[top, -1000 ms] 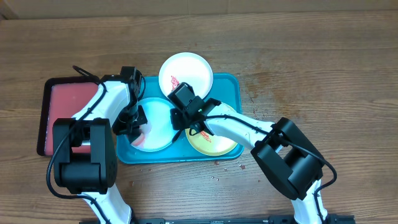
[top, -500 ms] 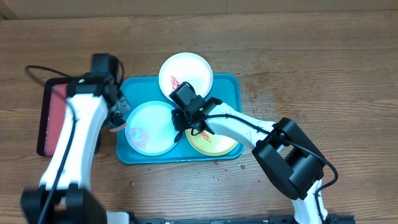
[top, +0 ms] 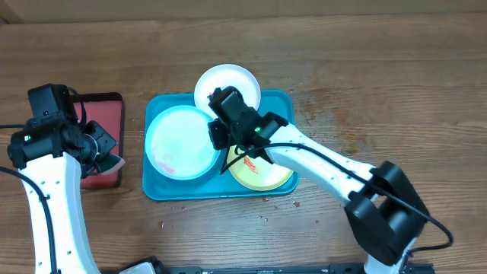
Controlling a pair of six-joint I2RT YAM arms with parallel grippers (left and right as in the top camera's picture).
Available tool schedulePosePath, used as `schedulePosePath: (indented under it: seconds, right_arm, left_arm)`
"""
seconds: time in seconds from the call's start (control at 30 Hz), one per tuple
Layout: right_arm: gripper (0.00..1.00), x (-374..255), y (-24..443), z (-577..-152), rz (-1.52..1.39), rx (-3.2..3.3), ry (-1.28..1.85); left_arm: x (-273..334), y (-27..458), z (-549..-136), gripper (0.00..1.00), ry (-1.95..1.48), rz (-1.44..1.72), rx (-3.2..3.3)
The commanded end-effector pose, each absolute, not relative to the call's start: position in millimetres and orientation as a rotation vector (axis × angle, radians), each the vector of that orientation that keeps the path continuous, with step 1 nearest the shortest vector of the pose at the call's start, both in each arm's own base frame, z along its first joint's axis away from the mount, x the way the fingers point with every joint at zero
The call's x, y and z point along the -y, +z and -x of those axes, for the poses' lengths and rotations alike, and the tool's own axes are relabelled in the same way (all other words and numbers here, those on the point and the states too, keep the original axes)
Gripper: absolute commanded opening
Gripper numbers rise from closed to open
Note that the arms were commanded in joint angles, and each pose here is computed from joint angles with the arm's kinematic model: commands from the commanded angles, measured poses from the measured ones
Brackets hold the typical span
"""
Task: Clean dirty plates on tray and stack at the side
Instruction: 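Scrub the plate again with the left sponge, then lift the sponge away, then carry the light blue plate right off the tray with the right gripper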
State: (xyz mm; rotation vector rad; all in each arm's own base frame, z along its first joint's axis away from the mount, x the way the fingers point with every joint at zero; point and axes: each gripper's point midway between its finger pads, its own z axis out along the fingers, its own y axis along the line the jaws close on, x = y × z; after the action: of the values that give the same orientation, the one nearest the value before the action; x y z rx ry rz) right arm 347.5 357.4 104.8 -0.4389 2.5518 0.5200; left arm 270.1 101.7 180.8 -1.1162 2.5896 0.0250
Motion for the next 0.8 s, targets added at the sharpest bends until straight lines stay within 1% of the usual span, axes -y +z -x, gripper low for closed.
schedulePosePath:
  seconds: [0.0,0.07,0.17,0.23,0.4,0.67,0.77]
  right_arm:
    - [0.04,-349,136,-361,0.501,-2.438,0.421]
    - [0.04,-344,140,-364,0.57,-2.411,0.347]
    - [0.04,-325,154,-374,0.61,-2.358,0.127]
    - [0.04,-312,177,-383,0.644,-2.258,-0.113]
    - [0.04,-302,217,-387,0.666,-2.05,-0.466]
    - [0.04,-308,260,-380,0.639,-1.845,-0.694]
    - [0.04,-305,275,-380,0.68,-1.776,-0.818]
  left_arm:
    - [-97,180,-272,0.04,-0.022,1.083,-2.6]
    - [-97,181,-273,0.04,-0.022,1.082,-2.595]
    - [-98,181,-275,0.04,-0.022,1.08,-2.59]
    - [-98,181,-275,0.04,-0.022,1.078,-2.589]
    - [-98,181,-275,0.04,-0.022,1.079,-2.59]
    - [-98,181,-274,0.04,-0.021,1.079,-2.591]
    - [-98,181,-274,0.04,-0.021,1.079,-2.59]
